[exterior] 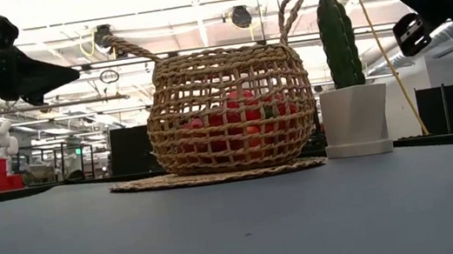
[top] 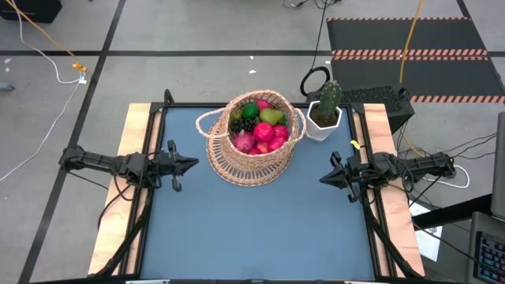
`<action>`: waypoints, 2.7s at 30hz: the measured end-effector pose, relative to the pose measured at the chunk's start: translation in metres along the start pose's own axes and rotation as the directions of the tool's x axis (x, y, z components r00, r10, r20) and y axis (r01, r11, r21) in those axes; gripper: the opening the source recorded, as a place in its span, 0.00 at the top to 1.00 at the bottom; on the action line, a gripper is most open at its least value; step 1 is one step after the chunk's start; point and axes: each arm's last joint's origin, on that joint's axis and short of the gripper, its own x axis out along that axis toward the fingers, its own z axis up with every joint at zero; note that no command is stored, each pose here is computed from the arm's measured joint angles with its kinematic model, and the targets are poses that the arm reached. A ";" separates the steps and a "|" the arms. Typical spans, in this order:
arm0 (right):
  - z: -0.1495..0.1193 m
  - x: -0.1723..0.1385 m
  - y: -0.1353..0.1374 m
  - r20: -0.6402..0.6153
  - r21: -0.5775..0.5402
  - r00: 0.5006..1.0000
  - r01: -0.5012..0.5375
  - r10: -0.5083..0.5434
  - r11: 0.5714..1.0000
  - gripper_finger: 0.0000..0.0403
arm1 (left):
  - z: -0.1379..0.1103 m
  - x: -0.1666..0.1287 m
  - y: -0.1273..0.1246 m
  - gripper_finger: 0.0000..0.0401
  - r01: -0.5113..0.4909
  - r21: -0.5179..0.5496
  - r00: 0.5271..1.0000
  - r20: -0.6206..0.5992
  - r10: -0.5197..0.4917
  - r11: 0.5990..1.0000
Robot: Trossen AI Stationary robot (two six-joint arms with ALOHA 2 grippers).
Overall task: Build produce basket
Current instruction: Return to Home Position
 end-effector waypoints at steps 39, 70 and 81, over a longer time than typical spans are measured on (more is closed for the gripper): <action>0.000 0.000 0.000 0.003 0.000 1.000 0.000 0.000 1.000 1.00 | 0.000 0.000 0.000 0.90 0.000 -0.002 1.000 0.001 0.000 1.000; 0.000 0.000 0.000 0.003 0.000 1.000 0.000 0.000 1.000 1.00 | 0.000 0.000 0.000 0.90 0.000 -0.002 1.000 0.000 0.000 1.000; 0.000 0.000 0.000 0.003 0.000 1.000 0.000 0.000 1.000 1.00 | 0.000 0.000 0.000 0.90 0.000 -0.002 1.000 0.000 0.000 1.000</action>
